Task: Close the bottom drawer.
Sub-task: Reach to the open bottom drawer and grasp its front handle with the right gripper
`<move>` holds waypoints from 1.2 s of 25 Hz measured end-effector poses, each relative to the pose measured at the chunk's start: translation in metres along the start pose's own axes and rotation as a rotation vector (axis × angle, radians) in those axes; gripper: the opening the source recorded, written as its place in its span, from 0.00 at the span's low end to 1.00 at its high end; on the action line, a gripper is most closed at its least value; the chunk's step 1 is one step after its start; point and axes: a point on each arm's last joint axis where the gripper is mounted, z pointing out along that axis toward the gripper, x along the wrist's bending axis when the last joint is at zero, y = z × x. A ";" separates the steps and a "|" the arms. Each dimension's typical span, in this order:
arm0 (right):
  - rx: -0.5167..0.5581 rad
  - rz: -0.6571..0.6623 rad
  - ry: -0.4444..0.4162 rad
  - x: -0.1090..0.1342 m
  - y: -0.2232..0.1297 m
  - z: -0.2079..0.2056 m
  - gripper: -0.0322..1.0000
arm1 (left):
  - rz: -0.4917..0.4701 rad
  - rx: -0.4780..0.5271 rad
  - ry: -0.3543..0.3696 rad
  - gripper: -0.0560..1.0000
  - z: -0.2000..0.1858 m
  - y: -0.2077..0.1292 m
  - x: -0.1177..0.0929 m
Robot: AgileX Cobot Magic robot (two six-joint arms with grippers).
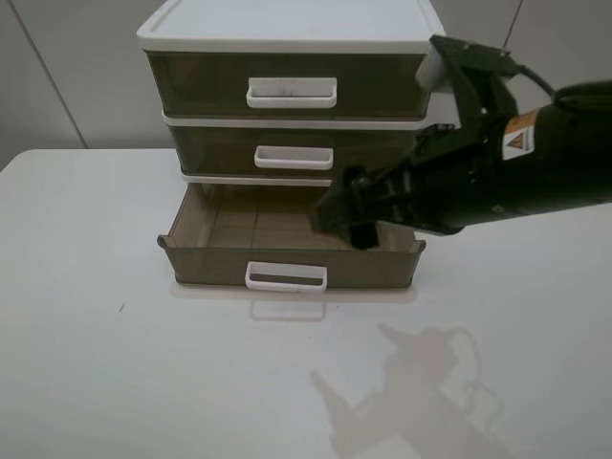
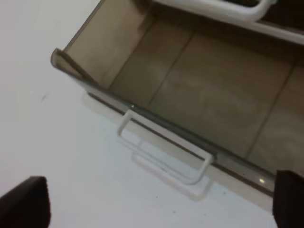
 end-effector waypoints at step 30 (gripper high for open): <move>0.014 0.139 -0.023 0.018 -0.034 0.120 0.83 | 0.000 0.000 0.000 0.73 0.000 0.000 0.000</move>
